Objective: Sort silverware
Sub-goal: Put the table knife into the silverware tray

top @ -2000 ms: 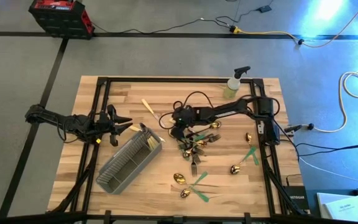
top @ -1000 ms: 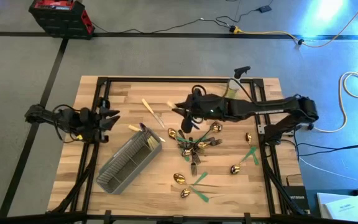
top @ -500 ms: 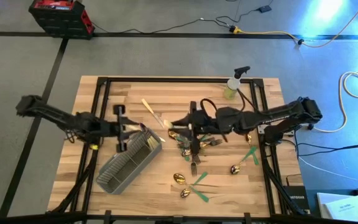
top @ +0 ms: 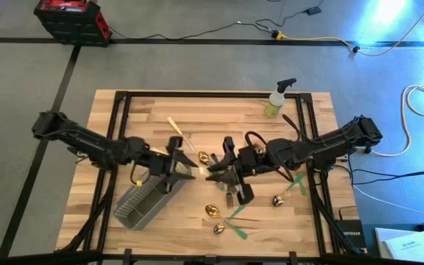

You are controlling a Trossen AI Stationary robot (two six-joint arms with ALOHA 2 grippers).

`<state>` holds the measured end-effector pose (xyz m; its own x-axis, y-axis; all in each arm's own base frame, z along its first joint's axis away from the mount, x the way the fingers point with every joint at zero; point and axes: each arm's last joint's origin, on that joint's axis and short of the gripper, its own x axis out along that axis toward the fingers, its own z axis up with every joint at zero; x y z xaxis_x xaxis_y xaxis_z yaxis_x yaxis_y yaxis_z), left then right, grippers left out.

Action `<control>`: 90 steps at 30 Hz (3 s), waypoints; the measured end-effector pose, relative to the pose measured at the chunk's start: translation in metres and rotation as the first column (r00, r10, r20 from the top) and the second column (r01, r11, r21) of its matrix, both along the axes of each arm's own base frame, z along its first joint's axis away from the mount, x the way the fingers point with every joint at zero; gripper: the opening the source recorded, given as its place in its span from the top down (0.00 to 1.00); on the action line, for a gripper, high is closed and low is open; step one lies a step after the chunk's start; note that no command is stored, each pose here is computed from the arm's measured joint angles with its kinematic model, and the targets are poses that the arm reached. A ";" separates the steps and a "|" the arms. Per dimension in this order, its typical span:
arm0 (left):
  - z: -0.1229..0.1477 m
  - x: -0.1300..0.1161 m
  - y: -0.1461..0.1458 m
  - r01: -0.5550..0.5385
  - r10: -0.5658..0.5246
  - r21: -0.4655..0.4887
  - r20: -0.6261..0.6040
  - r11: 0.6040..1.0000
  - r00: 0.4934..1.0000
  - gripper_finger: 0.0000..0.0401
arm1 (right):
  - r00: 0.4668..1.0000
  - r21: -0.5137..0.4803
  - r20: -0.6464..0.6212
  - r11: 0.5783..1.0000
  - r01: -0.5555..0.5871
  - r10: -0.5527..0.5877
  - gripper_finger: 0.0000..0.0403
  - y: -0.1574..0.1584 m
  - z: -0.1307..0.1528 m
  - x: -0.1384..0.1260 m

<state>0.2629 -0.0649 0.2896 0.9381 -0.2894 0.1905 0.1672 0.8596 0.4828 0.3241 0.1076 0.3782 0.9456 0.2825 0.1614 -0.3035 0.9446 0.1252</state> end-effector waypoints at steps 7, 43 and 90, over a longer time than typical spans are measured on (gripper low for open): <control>0.020 0.026 0.003 0.248 -0.251 -0.138 -0.007 0.959 0.968 0.44 | 0.995 -0.021 -0.019 0.995 -0.099 0.099 0.87 0.003 -0.003 0.000; 0.029 0.083 0.012 0.458 -0.488 -0.318 -0.017 0.830 0.873 0.52 | 0.991 -0.064 -0.087 0.992 -0.111 0.105 0.87 0.003 -0.011 0.001; 0.033 0.078 0.006 0.495 -0.534 -0.330 -0.032 0.804 0.845 1.00 | 0.988 -0.150 -0.142 0.986 -0.074 0.053 0.58 -0.015 0.020 -0.049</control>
